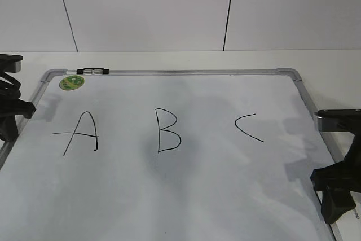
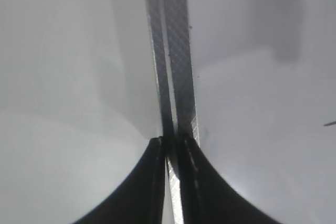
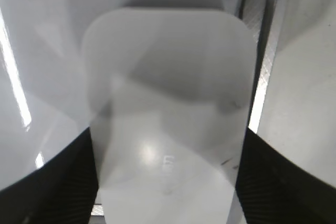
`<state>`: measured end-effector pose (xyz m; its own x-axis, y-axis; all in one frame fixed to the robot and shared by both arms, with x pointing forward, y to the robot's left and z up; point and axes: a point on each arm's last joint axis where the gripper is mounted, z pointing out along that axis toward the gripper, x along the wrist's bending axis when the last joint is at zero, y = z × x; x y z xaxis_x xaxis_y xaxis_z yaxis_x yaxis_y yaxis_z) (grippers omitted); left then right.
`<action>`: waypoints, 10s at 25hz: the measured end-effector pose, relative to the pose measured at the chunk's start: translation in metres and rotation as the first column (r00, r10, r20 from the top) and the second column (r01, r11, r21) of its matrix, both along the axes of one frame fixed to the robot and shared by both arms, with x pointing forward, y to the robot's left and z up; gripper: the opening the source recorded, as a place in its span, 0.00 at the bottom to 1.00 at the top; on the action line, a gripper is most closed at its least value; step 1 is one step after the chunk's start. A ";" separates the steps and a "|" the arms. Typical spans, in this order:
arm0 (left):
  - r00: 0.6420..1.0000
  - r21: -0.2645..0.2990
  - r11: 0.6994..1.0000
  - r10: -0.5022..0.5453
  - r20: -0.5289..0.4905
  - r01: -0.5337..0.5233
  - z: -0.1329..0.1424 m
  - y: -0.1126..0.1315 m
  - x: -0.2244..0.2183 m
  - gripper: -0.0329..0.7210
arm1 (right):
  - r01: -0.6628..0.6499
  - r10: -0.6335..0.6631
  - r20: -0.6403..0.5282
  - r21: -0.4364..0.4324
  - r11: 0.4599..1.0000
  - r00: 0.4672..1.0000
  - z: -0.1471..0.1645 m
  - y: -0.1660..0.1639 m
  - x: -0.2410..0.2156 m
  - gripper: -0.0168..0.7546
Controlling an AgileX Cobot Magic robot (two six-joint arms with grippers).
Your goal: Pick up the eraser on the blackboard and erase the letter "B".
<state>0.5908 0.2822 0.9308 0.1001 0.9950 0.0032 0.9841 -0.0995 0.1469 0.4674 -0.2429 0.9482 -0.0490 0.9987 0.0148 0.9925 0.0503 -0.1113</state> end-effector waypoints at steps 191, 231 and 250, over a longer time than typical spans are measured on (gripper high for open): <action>0.997 0.008 1.000 0.003 -0.082 -0.002 0.000 0.001 -0.007 0.09 | -0.473 0.458 0.243 0.003 0.881 0.855 -0.004 0.214 0.180 0.73; 0.997 0.008 1.000 0.003 -0.078 -0.002 0.000 0.001 -0.006 0.09 | -0.119 0.136 0.394 -0.069 0.991 0.909 0.128 0.062 0.153 0.73; 0.996 -0.016 1.000 0.019 -0.092 -0.020 0.000 -0.001 -0.008 0.09 | 0.000 0.024 0.315 -0.077 0.997 0.949 0.082 0.004 0.134 0.73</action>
<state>0.5832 0.2814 0.9312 0.0800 0.9966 -0.0219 0.9953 -0.0786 0.0571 0.6017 -0.2389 1.0300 -0.0508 0.9956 -0.0788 0.9768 0.0659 0.2037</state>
